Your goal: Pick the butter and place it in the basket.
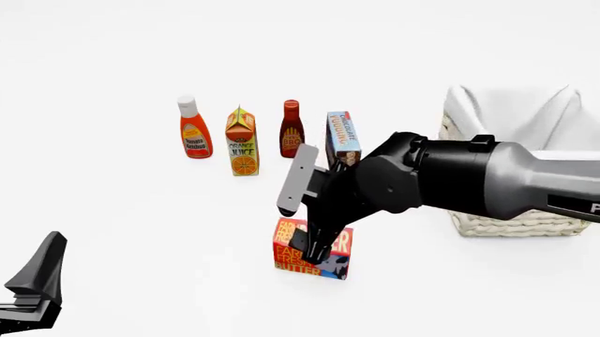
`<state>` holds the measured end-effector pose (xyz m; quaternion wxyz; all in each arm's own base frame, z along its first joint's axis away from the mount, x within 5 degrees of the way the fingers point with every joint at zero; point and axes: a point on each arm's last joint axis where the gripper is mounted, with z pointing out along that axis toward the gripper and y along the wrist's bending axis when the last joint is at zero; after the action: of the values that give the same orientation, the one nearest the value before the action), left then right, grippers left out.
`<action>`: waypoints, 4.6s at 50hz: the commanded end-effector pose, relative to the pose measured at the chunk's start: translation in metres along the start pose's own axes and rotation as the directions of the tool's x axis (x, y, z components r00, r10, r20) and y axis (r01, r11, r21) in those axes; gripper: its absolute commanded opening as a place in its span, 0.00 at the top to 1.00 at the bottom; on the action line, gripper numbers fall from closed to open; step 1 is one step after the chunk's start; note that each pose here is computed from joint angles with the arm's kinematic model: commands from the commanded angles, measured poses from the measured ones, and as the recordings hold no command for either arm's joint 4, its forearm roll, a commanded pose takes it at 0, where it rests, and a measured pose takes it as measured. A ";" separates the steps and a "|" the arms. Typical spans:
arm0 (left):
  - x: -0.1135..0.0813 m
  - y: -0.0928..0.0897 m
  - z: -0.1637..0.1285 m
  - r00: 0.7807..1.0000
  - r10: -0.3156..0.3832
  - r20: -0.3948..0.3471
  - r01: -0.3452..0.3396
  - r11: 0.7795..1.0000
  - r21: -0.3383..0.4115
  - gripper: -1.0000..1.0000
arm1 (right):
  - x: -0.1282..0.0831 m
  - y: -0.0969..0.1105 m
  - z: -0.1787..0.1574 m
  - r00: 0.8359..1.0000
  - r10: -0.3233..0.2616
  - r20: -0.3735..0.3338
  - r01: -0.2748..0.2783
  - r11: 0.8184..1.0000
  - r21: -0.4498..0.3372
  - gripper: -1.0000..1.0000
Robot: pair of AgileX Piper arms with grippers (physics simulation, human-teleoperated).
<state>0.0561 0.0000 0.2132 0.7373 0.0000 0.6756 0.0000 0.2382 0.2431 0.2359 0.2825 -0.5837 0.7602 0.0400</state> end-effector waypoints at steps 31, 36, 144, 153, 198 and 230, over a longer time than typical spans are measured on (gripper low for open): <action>0.000 0.000 0.000 1.000 0.000 0.000 0.000 1.000 0.000 0.00 | 0.009 -0.010 0.016 1.000 0.025 -0.019 -0.025 1.000 0.013 0.00; 0.000 0.000 0.000 1.000 0.000 0.000 0.000 1.000 0.000 0.00 | 0.011 -0.010 0.018 0.999 0.026 -0.025 -0.026 1.000 0.012 0.00; 0.000 0.000 0.000 1.000 0.000 0.000 0.000 1.000 0.000 0.00 | 0.012 0.001 0.054 0.999 0.027 -0.047 -0.028 0.999 -0.016 0.00; 0.000 0.000 0.000 1.000 0.000 0.000 0.000 1.000 0.000 0.00 | 0.014 0.002 0.057 0.998 0.030 -0.048 -0.030 0.999 -0.018 0.00; 0.000 0.000 0.000 1.000 0.000 0.000 0.000 1.000 0.000 0.00 | 0.016 0.010 0.077 0.997 0.045 -0.056 -0.047 0.998 -0.029 0.00; 0.000 0.000 0.000 1.000 0.000 0.000 0.000 1.000 0.000 0.00 | 0.007 0.029 0.060 0.999 0.047 0.007 -0.046 0.998 -0.033 1.00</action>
<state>0.0561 0.0000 0.2132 0.7373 0.0000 0.6756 0.0000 0.2509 0.2628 0.1700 0.2759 -0.5892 0.7589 0.0279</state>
